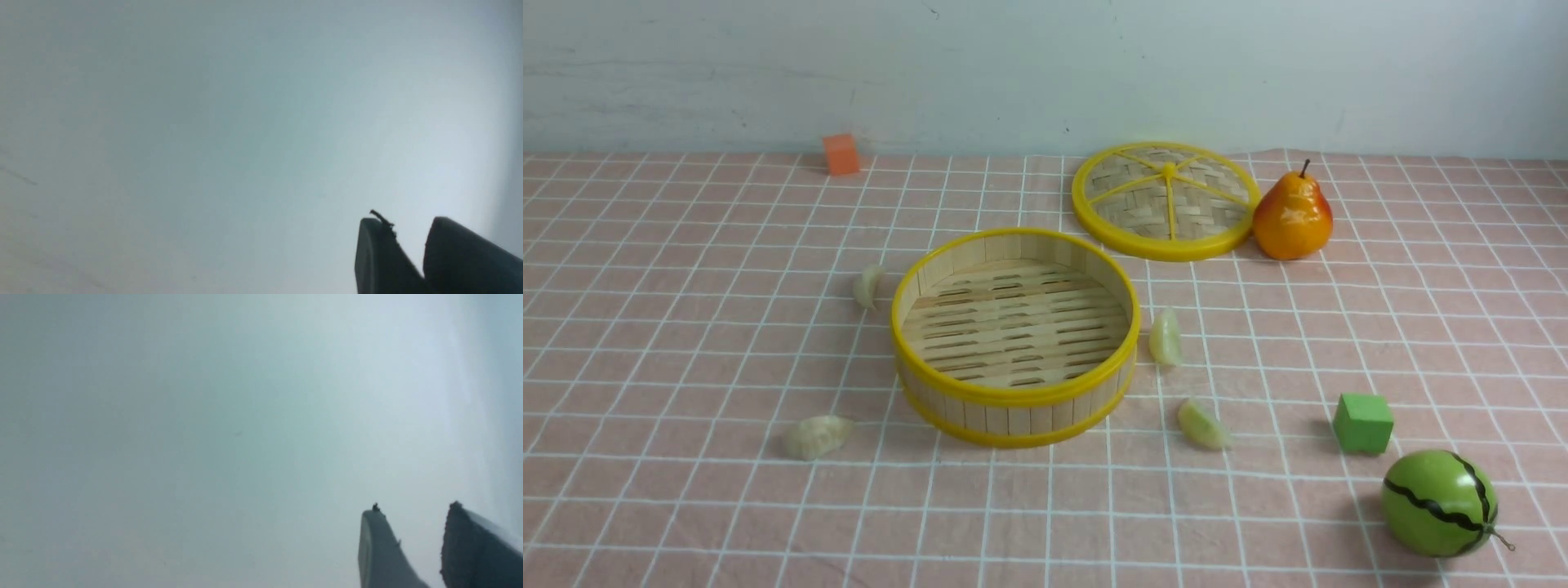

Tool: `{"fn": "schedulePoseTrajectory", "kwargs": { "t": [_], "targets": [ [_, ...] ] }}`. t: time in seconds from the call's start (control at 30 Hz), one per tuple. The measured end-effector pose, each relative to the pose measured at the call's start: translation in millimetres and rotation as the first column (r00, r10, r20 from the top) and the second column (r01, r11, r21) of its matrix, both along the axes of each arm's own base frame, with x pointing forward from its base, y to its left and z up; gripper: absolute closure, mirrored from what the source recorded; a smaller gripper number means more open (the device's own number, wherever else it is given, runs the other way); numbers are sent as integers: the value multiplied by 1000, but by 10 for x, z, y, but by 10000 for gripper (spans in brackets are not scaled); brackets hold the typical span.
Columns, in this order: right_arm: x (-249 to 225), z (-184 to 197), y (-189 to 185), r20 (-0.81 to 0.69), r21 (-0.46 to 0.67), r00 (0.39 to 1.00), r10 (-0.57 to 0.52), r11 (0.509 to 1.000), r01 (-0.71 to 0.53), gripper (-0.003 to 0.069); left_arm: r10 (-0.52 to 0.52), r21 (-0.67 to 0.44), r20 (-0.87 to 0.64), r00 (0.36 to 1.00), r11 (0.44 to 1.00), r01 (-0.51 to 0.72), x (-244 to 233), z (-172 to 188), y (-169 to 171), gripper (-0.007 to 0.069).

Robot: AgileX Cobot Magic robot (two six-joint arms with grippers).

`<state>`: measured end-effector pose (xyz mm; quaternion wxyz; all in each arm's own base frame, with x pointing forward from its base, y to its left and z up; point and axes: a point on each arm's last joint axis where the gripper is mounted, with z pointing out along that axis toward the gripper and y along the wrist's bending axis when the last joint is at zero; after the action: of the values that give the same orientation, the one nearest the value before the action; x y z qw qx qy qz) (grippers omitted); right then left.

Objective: Put the dumplings into the steamer on the table with the pink tablecloth.
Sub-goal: 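Reach for and grasp a dumpling on the table with the left gripper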

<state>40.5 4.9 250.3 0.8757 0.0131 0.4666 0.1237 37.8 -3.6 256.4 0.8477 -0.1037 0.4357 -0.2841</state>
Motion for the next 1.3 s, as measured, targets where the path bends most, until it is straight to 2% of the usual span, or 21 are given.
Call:
{"fn": "schedulePoseTrajectory", "kwargs": {
  "t": [0.1, 0.13, 0.17, 0.27, 0.3, 0.37, 0.47, 0.53, 0.57, 0.63, 0.73, 0.77, 0.8, 0.83, 0.9, 1.0, 1.03, 1.13, 1.23, 1.27, 1.3],
  "targets": [
    [-47, 151, -12, 46, 47, 999, 20, 999, -22, 443, -40, -46, 43, 998, 998, 41, -88, 299, 3, 566],
    [-53, 169, -13, 50, 48, 999, 20, 999, -22, 447, -39, -45, 56, 998, 998, 41, -111, 361, 4, 575],
    [-97, 315, -17, 78, 49, 997, 19, 999, -23, 482, -35, -28, 64, 997, 999, 36, -170, 563, 3, 630],
    [-159, 667, -24, 76, 18, 997, -4, 1000, 2, 599, -3, 34, 10, 1000, 999, 3, -171, 977, -7, 639],
    [-150, 666, -23, 72, 14, 997, -6, 1000, 5, 616, -1, 38, 2, 1000, 999, 1, -167, 971, -7, 639],
    [-77, 843, -15, -32, -62, 998, -48, 997, 46, 673, 45, 112, -115, 992, 993, -32, 24, 1149, -22, 639],
    [122, 831, 5, -225, -171, 970, -98, 983, 60, 674, 93, 182, -314, 945, 983, -36, 398, 1156, -41, 639],
    [304, 684, 24, -405, -238, 906, -126, 971, 29, 669, 122, 200, -524, 843, 980, -17, 711, 1035, -43, 639],
    [319, 668, 25, -421, -242, 898, -128, 970, 25, 669, 123, 199, -543, 831, 980, -15, 737, 1022, -43, 639],
    [484, 449, 50, -637, -227, 763, -114, 973, -44, 669, 132, 179, -769, 626, 984, 12, 1019, 810, -43, 639],
    [590, 201, 106, -855, -115, 518, -39, 987, -116, 669, 125, 172, -906, 404, 982, 83, 1167, 613, -82, 639],
    [590, 206, 106, -854, -115, 519, -38, 987, -116, 669, 124, 172, -913, 389, 981, 92, 1174, 601, -87, 639],
    [619, 80, 155, -936, -57, 353, 4, 985, -161, 669, 97, 149, -957, 273, 973, 175, 1212, 499, -146, 639],
    [635, 20, 184, -962, -40, 273, 15, 980, -194, 669, 77, 128, -973, 218, 965, 231, 1240, 443, -191, 639],
    [671, -63, 231, -986, -34, 167, 12, 962, -270, 669, 44, 91, -988, 150, 941, 326, 1309, 360, -270, 639],
    [764, -154, 294, -996, -31, 94, 5, 927, -375, 669, -40, 11, -993, 109, 901, 433, 1516, 330, -403, 639],
    [764, -154, 294, -995, -36, 96, 0, 924, -382, 669, -45, 11, -992, 117, 898, 439, 1521, 351, -409, 639],
    [869, -183, 358, -994, -2, 97, 44, 904, -427, 669, -64, 4, -990, 122, 875, 484, 1938, 480, -482, 639],
    [917, -179, 379, -991, -13, 124, 49, 890, -456, 666, -41, 30, -990, 138, 881, 472, 2431, 624, -502, 639],
    [920, -180, 381, -991, -14, 125, 49, 888, -459, 666, -33, 37, -990, 139, 881, 471, 2463, 628, -499, 639],
    [922, -181, 385, -991, -15, 127, 50, 885, -465, 666, -15, 48, -990, 137, 894, 446, 2745, 659, -497, 639]
  ]
}}
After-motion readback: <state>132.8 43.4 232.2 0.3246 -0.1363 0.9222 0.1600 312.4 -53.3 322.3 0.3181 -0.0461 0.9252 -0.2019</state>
